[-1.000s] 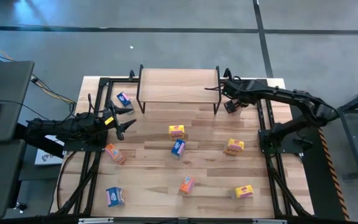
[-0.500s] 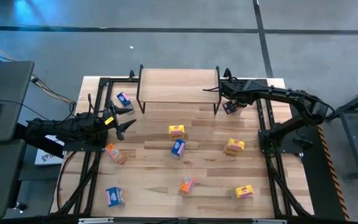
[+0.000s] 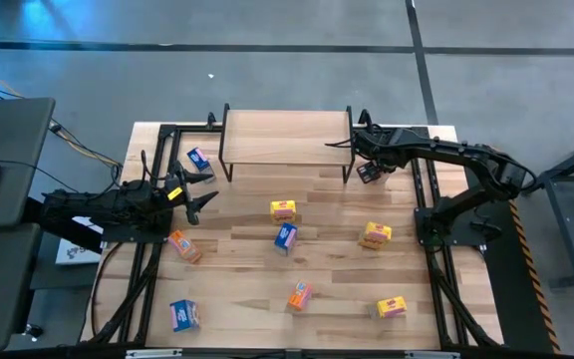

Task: Stack cereal on shelf
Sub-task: Put the top orange cereal box on the shelf

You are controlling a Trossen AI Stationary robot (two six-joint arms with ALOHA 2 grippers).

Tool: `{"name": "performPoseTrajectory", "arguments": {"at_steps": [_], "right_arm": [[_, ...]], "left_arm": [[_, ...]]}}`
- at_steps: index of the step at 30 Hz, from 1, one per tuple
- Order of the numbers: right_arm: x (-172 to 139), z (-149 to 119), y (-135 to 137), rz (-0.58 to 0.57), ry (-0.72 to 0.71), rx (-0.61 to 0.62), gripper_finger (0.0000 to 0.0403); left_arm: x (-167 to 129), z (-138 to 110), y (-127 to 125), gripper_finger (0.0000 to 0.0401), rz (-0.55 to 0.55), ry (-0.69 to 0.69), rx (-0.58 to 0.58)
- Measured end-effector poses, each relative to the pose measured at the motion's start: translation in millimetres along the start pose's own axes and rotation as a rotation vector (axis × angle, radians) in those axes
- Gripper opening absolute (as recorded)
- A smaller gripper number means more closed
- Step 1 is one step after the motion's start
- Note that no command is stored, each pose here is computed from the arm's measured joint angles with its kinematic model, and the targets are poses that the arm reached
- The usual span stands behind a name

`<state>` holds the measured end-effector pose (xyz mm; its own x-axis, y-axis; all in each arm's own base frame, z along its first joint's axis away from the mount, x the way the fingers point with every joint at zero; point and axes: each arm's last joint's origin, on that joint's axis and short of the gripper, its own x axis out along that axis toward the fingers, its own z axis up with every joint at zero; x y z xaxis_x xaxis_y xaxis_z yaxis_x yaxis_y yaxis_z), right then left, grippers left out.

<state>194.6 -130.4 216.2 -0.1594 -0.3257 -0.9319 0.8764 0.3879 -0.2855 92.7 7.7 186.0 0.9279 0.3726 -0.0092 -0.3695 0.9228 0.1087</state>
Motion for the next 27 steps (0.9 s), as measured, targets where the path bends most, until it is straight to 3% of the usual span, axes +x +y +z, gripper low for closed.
{"name": "performPoseTrajectory", "arguments": {"at_steps": [16, 27], "right_arm": [[-1.7, 1.0, -0.2, 0.001, -0.003, -0.007, 0.0176], [-21.2, 11.1, -2.8, 0.011, -0.032, -0.007, 0.0161]], "left_arm": [[0.0, 0.0, 0.0, 0.0241, 0.0, 0.0, 0.0], [0.0, 0.0, 0.0, 0.0241, 0.0, 0.0, 0.0]]}}
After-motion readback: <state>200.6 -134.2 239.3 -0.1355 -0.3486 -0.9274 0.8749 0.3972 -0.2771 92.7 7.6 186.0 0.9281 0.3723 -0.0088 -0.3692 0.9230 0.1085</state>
